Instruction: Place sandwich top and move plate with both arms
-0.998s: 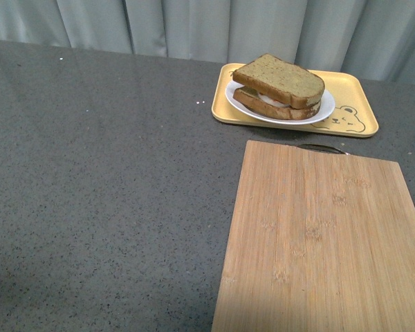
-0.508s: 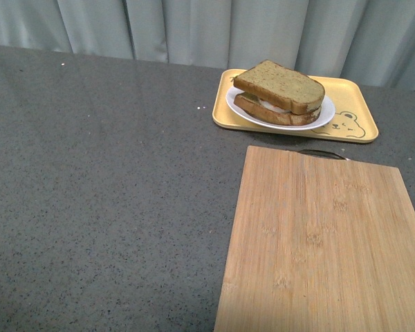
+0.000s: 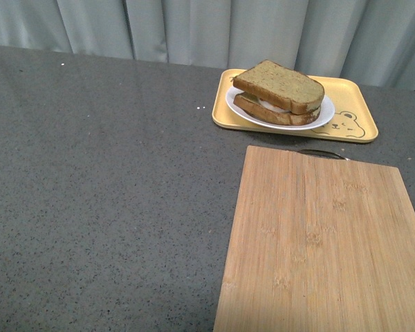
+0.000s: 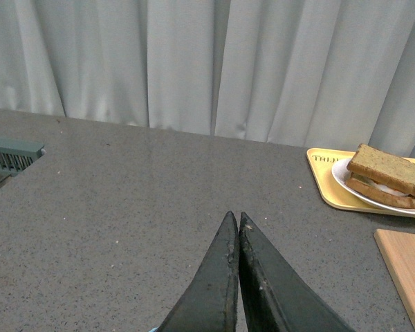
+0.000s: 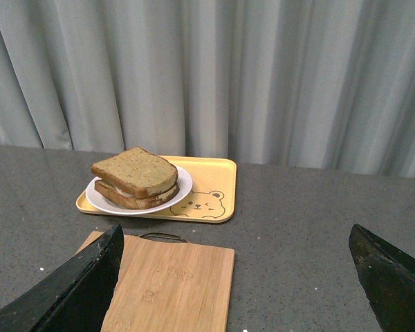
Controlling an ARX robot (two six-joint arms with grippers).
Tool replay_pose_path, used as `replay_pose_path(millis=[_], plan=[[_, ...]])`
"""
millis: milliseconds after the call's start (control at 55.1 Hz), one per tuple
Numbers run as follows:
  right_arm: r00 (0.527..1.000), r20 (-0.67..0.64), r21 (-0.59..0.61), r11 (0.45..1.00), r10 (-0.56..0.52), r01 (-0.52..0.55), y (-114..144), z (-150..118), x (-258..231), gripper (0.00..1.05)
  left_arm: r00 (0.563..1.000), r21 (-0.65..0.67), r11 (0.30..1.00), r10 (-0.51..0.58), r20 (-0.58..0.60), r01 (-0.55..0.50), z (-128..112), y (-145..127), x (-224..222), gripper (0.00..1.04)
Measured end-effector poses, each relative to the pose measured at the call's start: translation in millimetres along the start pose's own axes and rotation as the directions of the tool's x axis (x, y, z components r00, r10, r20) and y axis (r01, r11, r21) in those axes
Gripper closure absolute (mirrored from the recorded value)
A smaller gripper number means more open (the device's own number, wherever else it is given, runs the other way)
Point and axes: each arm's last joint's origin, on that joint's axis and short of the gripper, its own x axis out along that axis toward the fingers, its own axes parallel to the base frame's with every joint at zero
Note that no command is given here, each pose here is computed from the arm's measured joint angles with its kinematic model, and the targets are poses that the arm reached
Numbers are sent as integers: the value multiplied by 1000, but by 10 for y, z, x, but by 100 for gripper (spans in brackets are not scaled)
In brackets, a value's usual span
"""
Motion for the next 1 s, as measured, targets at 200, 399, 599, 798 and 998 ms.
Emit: replay_pose_path(millis=[200, 399, 599, 798, 998], plan=[[1000, 0, 0, 1000, 0, 0, 0, 0, 0, 9, 1000, 0, 1000, 0, -1, 0, -3, 0, -28, 101], [1000, 0, 0, 1000, 0, 0, 0, 0, 0, 9, 1000, 0, 1000, -1, -10, 1, -31, 0, -139, 101], [1000, 0, 0, 1000, 0, 0, 0, 0, 0, 9, 1000, 0, 1000, -1, -7, 1, -30, 0, -144, 83], [1000, 0, 0, 1000, 0, 0, 0, 0, 0, 9, 1000, 0, 1000, -1, -6, 1, -29, 0, -145, 46], [1000, 0, 0, 1000, 0, 0, 0, 1, 0, 9, 1000, 1, 1000, -1, -6, 1, -29, 0, -145, 5]])
